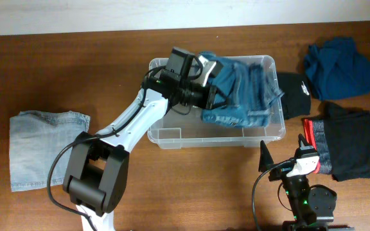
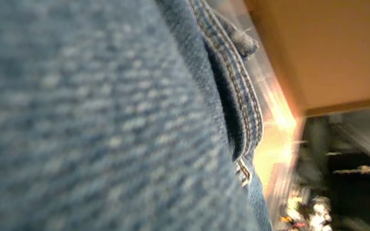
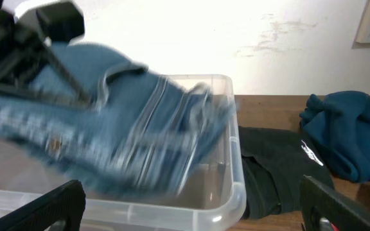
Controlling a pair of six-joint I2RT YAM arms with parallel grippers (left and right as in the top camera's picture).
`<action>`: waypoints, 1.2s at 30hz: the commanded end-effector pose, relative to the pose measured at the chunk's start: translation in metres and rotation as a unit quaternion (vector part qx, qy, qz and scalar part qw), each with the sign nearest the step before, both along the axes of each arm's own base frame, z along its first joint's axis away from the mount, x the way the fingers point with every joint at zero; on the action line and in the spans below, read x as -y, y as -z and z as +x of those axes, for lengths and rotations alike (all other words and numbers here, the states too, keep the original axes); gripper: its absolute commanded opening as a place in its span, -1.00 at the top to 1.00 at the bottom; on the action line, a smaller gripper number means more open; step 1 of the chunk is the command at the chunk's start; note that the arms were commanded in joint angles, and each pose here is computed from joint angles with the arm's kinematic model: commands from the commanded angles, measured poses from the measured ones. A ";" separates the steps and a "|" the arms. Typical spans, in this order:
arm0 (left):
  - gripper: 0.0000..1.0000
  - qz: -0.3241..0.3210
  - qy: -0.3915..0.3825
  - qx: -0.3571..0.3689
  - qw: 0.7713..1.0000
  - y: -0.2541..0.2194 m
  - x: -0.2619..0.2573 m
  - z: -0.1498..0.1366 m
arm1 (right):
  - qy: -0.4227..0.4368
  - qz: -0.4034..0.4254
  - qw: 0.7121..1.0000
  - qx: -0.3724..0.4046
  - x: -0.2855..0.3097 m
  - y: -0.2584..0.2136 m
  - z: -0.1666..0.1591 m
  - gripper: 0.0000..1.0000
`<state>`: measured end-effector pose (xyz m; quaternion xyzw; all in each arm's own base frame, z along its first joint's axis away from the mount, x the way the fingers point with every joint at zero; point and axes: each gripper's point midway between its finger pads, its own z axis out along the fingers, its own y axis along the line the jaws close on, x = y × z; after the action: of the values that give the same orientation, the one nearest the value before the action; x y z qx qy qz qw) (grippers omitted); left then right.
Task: Pack container
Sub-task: 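Lift the jeans with the left gripper and carry them over the bin, then lower the jeans into the bin and release with the left gripper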
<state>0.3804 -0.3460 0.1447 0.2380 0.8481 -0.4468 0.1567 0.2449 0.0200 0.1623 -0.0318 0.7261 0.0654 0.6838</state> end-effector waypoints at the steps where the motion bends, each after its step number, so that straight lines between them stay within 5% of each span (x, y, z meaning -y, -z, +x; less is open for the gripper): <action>1: 0.99 0.128 -0.074 0.073 0.986 0.020 -0.036 0.033 | -0.011 -0.003 1.000 0.000 -0.004 0.002 -0.001 -0.97; 9: 0.97 0.285 -0.148 0.080 0.944 0.051 -0.093 0.043 | -0.011 -0.003 1.000 0.000 -0.004 0.002 -0.001 -0.97; 15: 0.72 0.335 -0.155 0.065 0.927 0.060 -0.112 0.035 | -0.011 -0.003 1.000 0.000 -0.004 0.002 -0.001 -0.97; 22: 0.93 0.346 -0.149 0.050 0.925 0.058 -0.118 0.024 | -0.011 -0.003 1.000 0.000 -0.004 0.002 -0.001 -0.97; 36: 0.98 0.314 -0.223 0.109 0.917 -0.025 -0.132 0.029 | -0.011 -0.003 1.000 0.000 -0.004 0.002 -0.001 -0.97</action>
<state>0.3913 -0.2276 0.1106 0.1610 0.9661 -0.0963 0.1774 0.2449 0.0199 0.1623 -0.0314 0.7261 0.0655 0.6838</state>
